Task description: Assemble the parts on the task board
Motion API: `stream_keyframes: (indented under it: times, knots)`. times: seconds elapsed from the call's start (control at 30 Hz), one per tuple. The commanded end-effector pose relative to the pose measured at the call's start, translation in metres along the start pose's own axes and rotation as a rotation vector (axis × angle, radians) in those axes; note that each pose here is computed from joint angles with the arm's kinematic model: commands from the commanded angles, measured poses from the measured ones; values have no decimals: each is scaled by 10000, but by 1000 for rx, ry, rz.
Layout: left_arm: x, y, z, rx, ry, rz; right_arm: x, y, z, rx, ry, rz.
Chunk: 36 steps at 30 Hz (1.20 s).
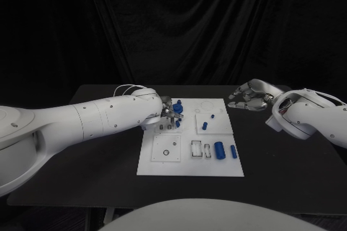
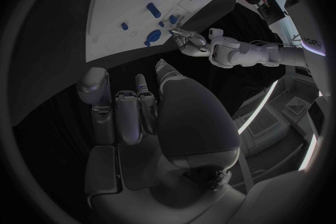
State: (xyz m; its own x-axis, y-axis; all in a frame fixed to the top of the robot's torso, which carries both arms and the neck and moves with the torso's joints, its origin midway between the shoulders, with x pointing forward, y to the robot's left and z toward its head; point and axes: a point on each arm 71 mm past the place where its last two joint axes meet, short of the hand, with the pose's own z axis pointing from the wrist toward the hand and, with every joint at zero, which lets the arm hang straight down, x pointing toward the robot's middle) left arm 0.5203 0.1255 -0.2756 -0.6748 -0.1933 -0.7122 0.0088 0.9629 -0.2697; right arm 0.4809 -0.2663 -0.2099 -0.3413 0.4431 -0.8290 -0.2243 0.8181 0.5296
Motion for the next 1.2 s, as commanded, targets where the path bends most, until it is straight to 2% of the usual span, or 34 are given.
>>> stream_keyframes:
  times: [0.03, 1.2]
  knots:
    - [28, -26, 14, 22, 7, 2, 22, -13, 0, 16, 11, 0]
    - [134, -24, 87, 23, 57, 18, 75, 29, 28, 13, 39, 1]
